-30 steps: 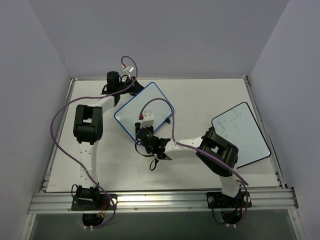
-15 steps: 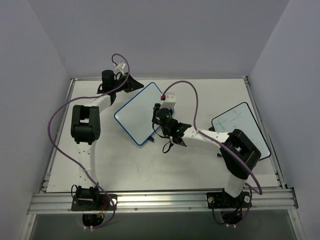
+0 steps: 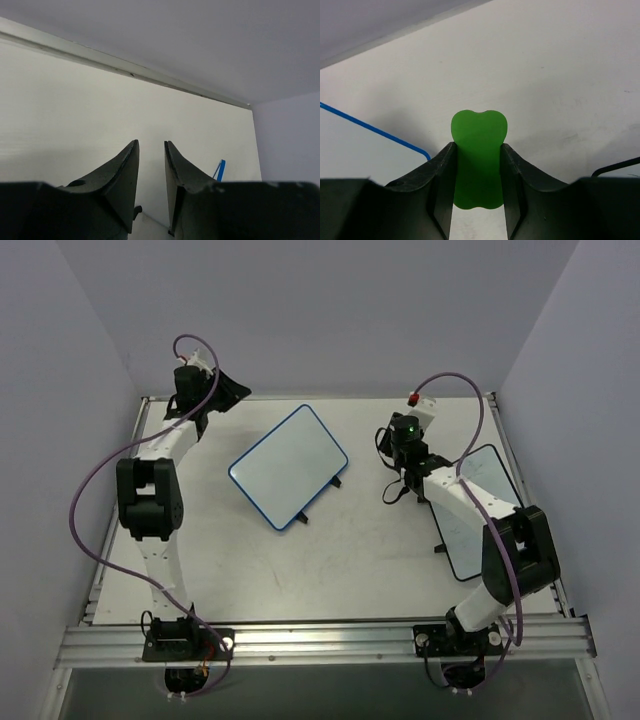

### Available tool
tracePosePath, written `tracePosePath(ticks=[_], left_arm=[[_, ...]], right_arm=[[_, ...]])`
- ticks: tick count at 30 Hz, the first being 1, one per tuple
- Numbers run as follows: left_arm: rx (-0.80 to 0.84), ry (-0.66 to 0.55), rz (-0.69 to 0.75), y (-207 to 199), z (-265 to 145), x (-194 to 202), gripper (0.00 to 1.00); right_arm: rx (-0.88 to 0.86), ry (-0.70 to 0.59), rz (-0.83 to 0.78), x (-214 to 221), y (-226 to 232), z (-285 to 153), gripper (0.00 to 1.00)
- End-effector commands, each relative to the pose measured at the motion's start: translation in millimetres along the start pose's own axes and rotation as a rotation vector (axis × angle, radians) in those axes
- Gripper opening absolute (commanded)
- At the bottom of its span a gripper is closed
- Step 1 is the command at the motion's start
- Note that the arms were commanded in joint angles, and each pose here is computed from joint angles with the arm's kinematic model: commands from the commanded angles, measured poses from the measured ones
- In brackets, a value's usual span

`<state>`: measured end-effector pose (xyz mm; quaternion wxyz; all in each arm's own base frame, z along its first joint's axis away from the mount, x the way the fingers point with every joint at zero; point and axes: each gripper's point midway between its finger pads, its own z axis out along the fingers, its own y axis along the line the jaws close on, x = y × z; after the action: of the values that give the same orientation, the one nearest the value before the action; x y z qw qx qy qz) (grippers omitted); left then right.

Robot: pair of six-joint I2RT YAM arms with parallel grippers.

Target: Erase the whiteboard

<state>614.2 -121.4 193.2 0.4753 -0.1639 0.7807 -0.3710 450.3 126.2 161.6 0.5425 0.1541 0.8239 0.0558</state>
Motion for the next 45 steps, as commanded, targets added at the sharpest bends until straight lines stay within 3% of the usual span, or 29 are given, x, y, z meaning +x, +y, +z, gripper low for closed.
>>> tracePosePath(ticks=[1, 11, 17, 24, 29, 32, 40, 41, 43, 45], left_arm=[[-0.184, -0.068, -0.030, 9.1, -37.6, -20.6, 0.35], [-0.277, -0.018, 0.023, -5.3, -95.4, -15.6, 0.40], [-0.263, 0.026, -0.002, -10.4, -111.0, -5.4, 0.41], [-0.233, 0.094, 0.031, -21.8, -133.0, 8.3, 0.44], [-0.093, 0.109, 0.038, -65.2, -160.6, 13.2, 0.47], [-0.023, 0.108, 0.073, -92.8, -177.7, 13.3, 0.48], [0.047, 0.025, 0.150, -134.6, -236.5, 11.4, 0.54], [0.049, 0.013, 0.172, -137.0, -242.7, 10.3, 0.54], [0.063, -0.015, 0.205, -143.5, -260.2, 11.2, 0.55], [0.064, -0.038, 0.246, -145.6, -270.9, 10.5, 0.58]], right_arm=[[0.002, 0.114, -0.062, 20.9, -7.4, 18.3, 0.02], [0.067, 0.216, -0.093, 48.3, -22.9, 67.7, 0.07], [0.075, 0.272, -0.097, 64.9, -23.7, 76.4, 0.28], [0.107, 0.323, -0.113, 86.1, -32.0, 85.5, 0.45], [0.115, 0.332, -0.120, 92.7, -33.0, 89.4, 0.64], [0.123, 0.339, -0.125, 95.0, -35.1, 87.3, 0.68], [0.086, 0.262, -0.105, 53.3, -24.1, 61.8, 0.80], [0.077, 0.254, -0.098, 49.0, -22.9, 58.7, 0.90], [0.026, 0.228, -0.073, 35.5, -14.5, 45.1, 0.99], [-0.016, 0.197, -0.056, 22.8, -10.2, 27.0, 1.00]])
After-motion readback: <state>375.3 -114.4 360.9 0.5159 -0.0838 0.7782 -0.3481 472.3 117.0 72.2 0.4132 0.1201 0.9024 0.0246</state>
